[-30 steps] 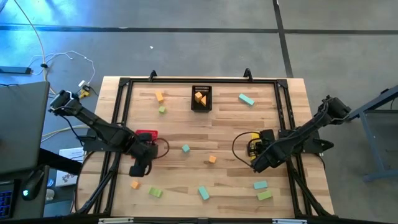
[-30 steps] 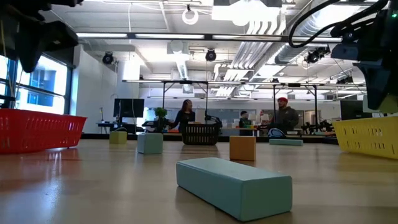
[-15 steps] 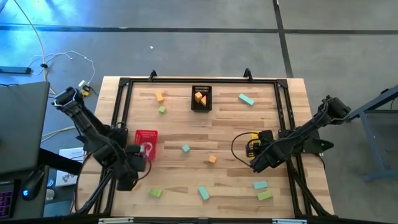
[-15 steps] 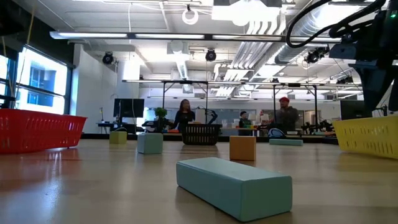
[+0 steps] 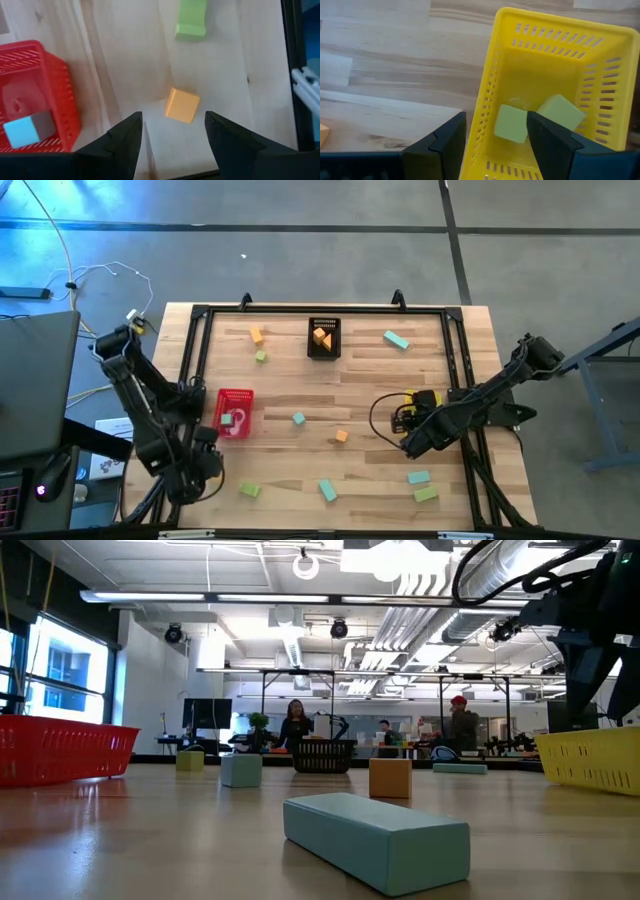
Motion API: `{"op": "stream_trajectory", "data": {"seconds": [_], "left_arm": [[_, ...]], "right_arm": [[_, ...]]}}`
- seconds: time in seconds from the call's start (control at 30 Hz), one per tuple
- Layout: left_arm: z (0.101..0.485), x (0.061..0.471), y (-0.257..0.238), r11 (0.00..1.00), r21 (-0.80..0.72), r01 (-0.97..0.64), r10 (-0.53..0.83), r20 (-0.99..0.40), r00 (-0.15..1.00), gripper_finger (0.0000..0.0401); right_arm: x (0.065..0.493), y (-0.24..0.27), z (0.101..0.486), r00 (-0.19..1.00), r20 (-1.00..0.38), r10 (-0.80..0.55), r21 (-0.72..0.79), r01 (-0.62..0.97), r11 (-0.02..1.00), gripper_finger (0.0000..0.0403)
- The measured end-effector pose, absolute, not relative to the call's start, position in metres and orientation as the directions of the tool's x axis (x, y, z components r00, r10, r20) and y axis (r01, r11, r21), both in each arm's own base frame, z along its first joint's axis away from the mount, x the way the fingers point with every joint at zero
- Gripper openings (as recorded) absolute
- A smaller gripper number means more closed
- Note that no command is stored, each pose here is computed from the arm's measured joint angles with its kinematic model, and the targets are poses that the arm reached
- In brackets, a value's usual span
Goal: Sort & place blocks by color
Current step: Put the yellow block into the black bin
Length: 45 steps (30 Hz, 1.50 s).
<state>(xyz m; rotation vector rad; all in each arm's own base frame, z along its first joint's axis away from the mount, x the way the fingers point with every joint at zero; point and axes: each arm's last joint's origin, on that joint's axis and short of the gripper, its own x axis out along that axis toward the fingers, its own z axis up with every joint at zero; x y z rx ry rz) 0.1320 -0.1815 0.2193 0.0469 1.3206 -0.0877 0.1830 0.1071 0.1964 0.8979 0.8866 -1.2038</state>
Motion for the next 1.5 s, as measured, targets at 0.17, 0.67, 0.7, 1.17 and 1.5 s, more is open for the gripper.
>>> {"op": "stream_trajectory", "data": {"seconds": [0.17,0.67,0.7,1.17,1.5], "left_arm": [[0.204,0.133,-0.192,0.992,0.044,0.120,0.017,-0.976,0.219,0.0202],[0.164,0.141,-0.213,0.972,0.102,0.211,0.076,-0.989,0.127,0.0202],[0.162,0.141,-0.213,0.972,0.106,0.212,0.080,-0.989,0.125,0.0202],[0.138,0.150,-0.218,0.958,0.150,0.243,0.132,-0.987,0.089,0.0185],[0.139,0.159,-0.213,0.967,0.141,0.211,0.122,-0.988,0.096,0.0105]], "right_arm": [[0.184,0.107,0.197,0.149,-0.914,-0.378,0.106,0.986,0.132,0.0193],[0.186,0.108,0.196,0.171,-0.914,-0.368,0.131,0.983,0.132,0.0193],[0.186,0.108,0.196,0.171,-0.914,-0.368,0.131,0.983,0.132,0.0193],[0.186,0.108,0.196,0.172,-0.914,-0.368,0.132,0.982,0.132,0.0193],[0.186,0.109,0.196,0.177,-0.913,-0.367,0.137,0.982,0.132,0.0193]]}}
